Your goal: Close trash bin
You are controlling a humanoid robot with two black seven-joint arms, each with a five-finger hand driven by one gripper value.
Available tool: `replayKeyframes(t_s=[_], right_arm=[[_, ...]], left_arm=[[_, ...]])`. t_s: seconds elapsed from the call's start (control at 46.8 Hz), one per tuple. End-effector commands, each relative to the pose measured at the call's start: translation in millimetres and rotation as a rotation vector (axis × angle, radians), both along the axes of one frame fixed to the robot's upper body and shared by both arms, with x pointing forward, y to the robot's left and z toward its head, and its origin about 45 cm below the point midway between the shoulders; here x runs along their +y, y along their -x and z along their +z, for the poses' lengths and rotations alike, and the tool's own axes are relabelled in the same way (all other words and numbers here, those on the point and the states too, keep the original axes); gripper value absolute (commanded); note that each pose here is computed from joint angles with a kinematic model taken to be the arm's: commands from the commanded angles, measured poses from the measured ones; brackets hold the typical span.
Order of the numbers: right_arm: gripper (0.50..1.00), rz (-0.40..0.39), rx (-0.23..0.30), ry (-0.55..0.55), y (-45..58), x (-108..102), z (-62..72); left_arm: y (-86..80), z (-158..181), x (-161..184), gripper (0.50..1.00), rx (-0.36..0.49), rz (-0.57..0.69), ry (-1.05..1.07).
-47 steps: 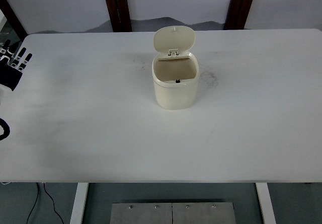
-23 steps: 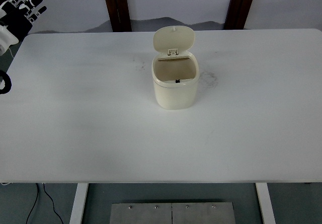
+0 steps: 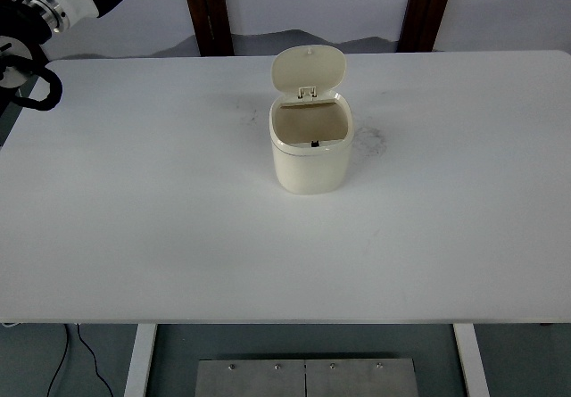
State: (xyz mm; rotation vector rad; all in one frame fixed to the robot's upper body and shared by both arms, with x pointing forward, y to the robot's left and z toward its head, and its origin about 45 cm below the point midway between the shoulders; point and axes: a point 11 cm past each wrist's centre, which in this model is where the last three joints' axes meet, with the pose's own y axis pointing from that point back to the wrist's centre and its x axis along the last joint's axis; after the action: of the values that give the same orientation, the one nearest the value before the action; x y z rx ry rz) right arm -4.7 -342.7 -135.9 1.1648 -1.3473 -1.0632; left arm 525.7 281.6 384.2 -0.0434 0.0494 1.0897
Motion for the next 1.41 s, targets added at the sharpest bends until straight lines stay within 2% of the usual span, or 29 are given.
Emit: replayKeyframes(t_s=[0.0, 0.256, 0.342, 0.556, 0.748, 0.919, 1.154, 1.389], right_arm=[[0.991, 0.0, 0.0, 0.0, 0.0, 0, 0.0], [0.991, 0.0, 0.0, 0.0, 0.0, 0, 0.0], [0.991, 0.0, 0.0, 0.0, 0.0, 0, 0.0], [0.991, 0.0, 0.0, 0.0, 0.0, 0, 0.0], [0.991, 0.0, 0.0, 0.0, 0.0, 0, 0.0], [0.991, 0.001, 0.0, 0.0, 0.0, 0, 0.0], [0.991, 0.0, 0.0, 0.0, 0.0, 0, 0.0], [0.991, 0.0, 0.0, 0.0, 0.0, 0, 0.0]], left_arm=[[2.5, -2, -15, 1.0, 0.0, -0.042, -0.059], [5.8, -2, -55, 1.0, -0.026, -0.155, -0.207], [7.9, -2, -79, 1.0, -0.042, -0.211, -0.24], [24.6, -6, -129, 1.0, -0.065, -0.382, -0.305], [34.8, -18, -157, 1.0, -0.074, -0.471, -0.375], [44.9, -28, -172, 1.0, -0.051, -0.533, -0.444], [46.7, -32, -178, 1.0, -0.019, -0.544, -0.489], [58.3, -38, -190, 1.0, 0.012, -0.596, -0.549]])
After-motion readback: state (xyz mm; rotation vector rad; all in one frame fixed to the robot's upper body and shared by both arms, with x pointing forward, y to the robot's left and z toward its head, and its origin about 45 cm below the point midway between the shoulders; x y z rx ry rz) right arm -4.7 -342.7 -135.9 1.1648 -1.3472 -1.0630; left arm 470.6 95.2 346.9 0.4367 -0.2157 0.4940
